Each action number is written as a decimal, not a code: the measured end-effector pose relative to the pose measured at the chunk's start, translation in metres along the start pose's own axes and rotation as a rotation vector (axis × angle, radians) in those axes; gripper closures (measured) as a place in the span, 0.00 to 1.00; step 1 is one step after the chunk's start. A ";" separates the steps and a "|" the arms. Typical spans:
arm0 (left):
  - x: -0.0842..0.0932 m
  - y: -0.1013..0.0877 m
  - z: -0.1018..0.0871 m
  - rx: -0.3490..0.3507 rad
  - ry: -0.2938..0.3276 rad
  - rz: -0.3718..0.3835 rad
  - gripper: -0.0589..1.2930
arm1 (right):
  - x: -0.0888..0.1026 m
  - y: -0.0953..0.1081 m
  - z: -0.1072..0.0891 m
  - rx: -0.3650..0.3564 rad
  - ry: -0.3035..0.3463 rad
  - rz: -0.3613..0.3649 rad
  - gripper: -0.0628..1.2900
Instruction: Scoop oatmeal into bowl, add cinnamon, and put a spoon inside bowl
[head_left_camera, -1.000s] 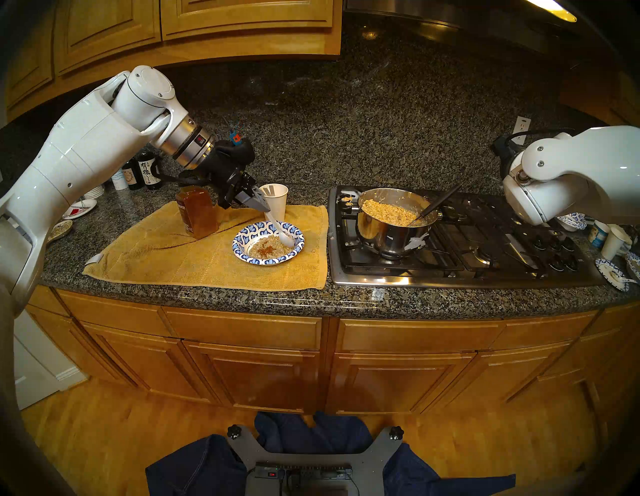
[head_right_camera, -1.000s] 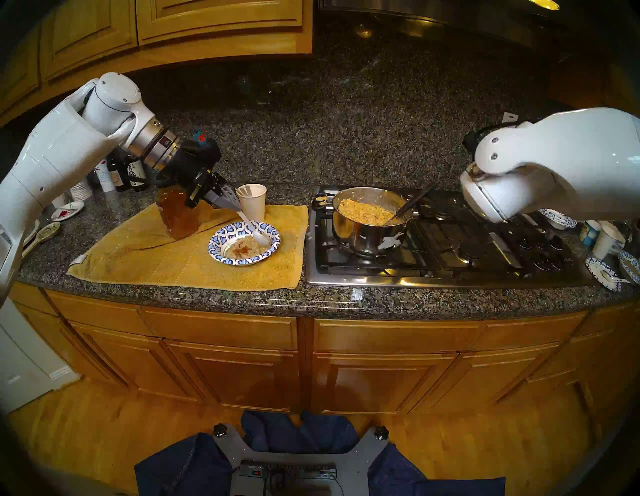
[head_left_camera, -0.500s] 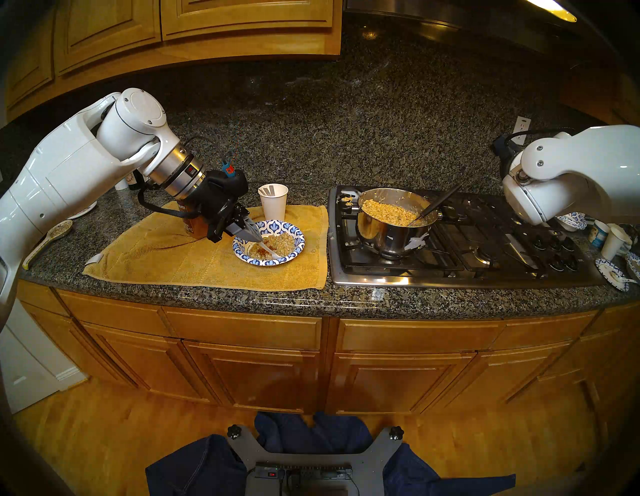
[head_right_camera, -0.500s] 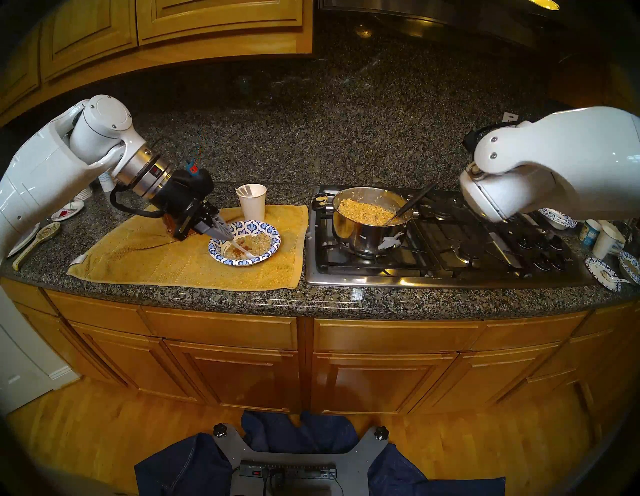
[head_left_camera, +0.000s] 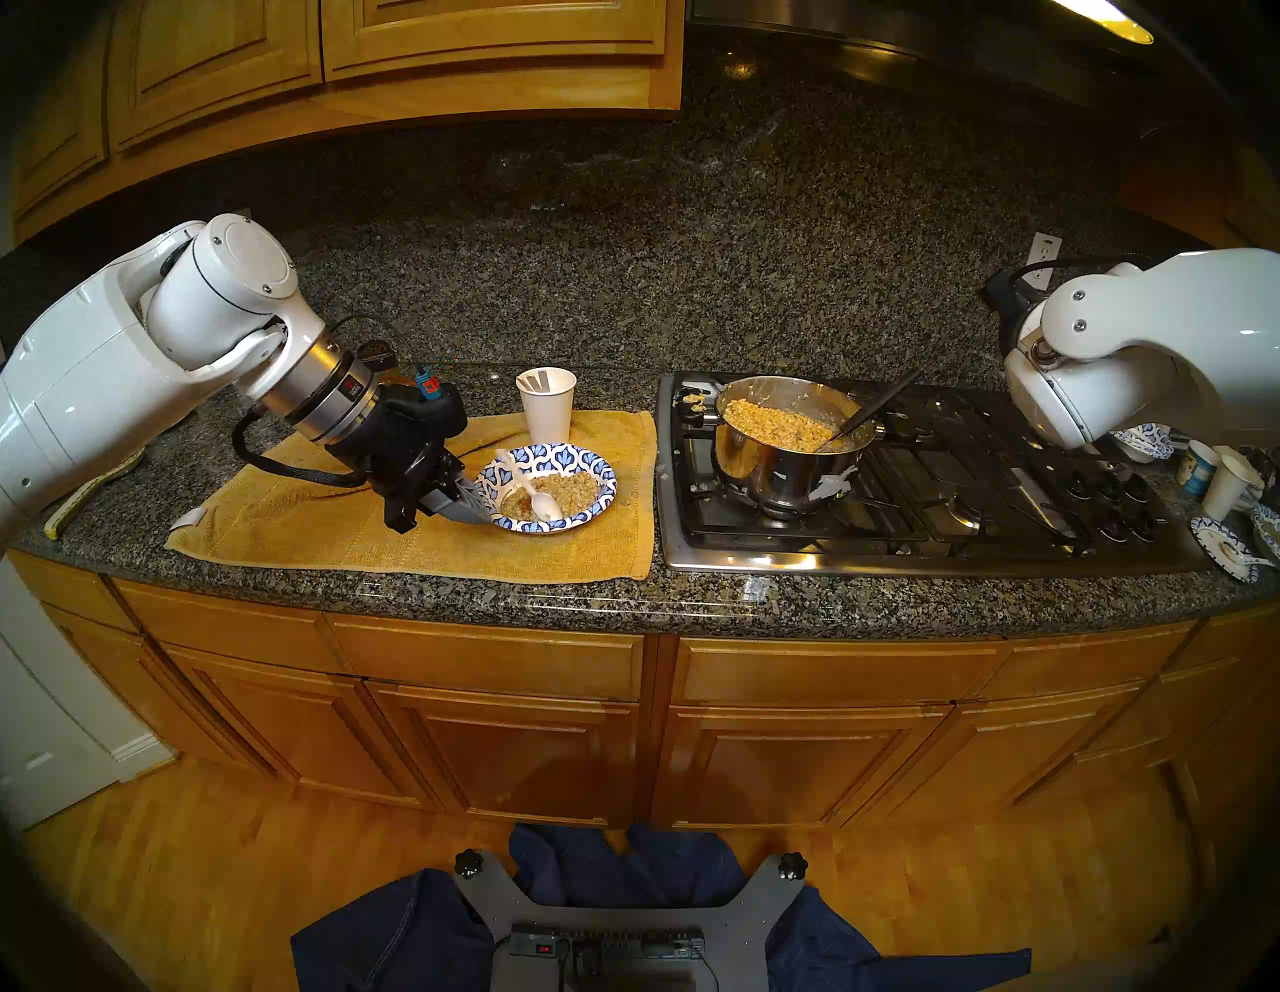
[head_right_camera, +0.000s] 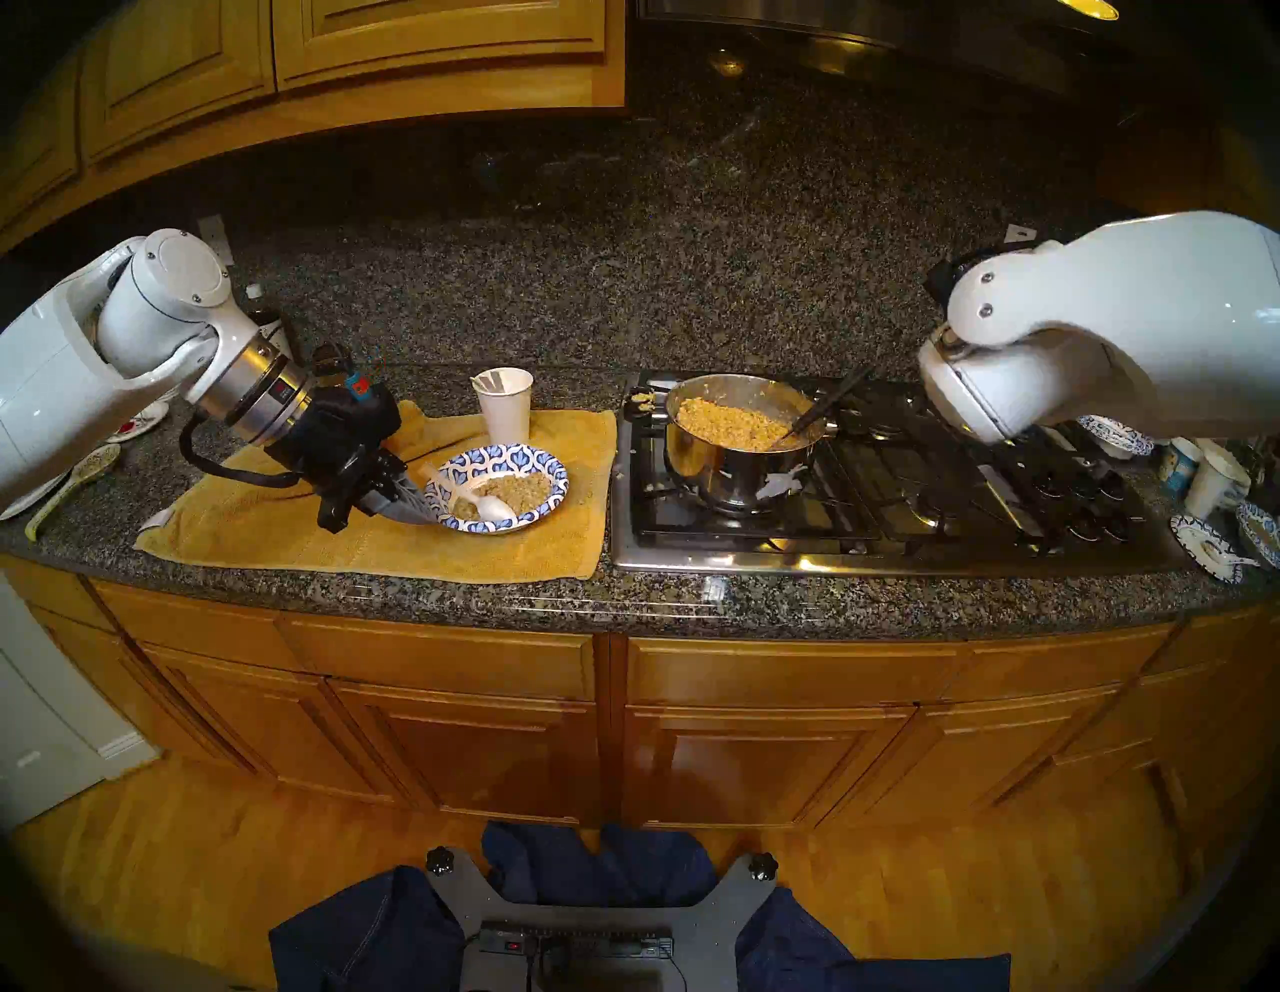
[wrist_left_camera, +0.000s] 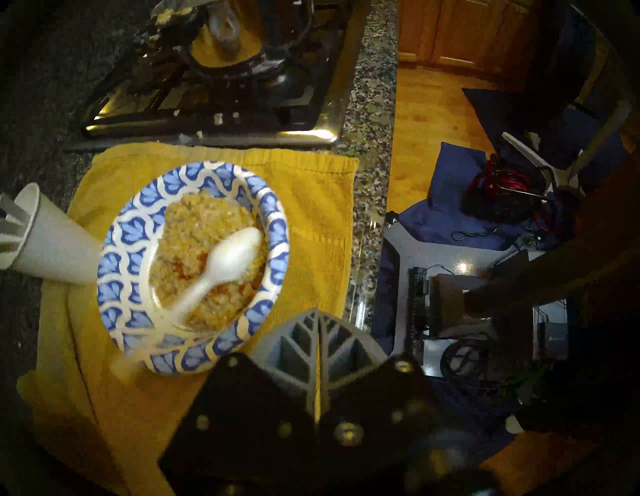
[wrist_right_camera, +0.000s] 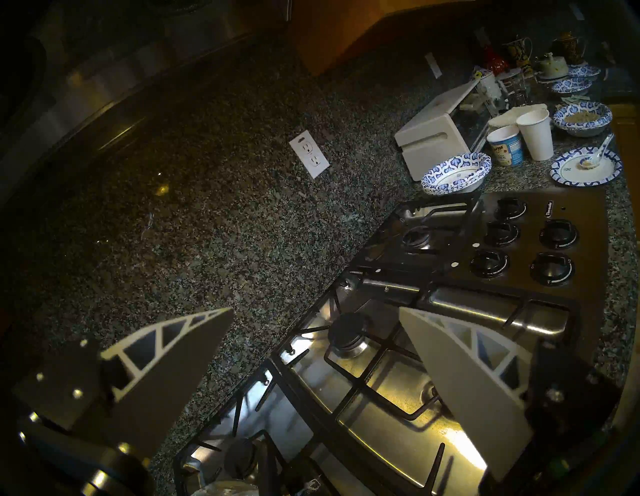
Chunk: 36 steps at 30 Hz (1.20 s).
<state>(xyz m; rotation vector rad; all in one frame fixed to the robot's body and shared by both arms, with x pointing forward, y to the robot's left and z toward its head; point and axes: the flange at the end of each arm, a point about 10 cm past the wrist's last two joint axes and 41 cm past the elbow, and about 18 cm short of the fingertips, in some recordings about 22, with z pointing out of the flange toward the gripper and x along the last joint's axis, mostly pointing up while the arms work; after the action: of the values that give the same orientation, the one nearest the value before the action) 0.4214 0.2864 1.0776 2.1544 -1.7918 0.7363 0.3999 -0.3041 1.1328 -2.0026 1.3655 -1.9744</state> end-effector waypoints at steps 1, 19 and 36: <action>-0.005 -0.002 -0.005 0.027 -0.006 -0.028 0.97 | 0.000 0.000 0.000 0.000 0.000 0.000 0.04; -0.009 -0.005 -0.072 0.271 0.031 -0.242 0.92 | 0.000 0.000 0.000 0.003 0.002 0.000 0.04; -0.049 -0.005 -0.091 0.279 0.084 -0.541 0.03 | 0.001 -0.001 0.000 0.007 0.005 0.000 0.04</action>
<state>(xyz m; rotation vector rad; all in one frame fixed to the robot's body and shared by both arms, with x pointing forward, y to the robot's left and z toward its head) 0.4006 0.3735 1.1291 2.5701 -1.0264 0.9499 0.4001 -0.3042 1.1341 -1.9970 1.3573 -1.9822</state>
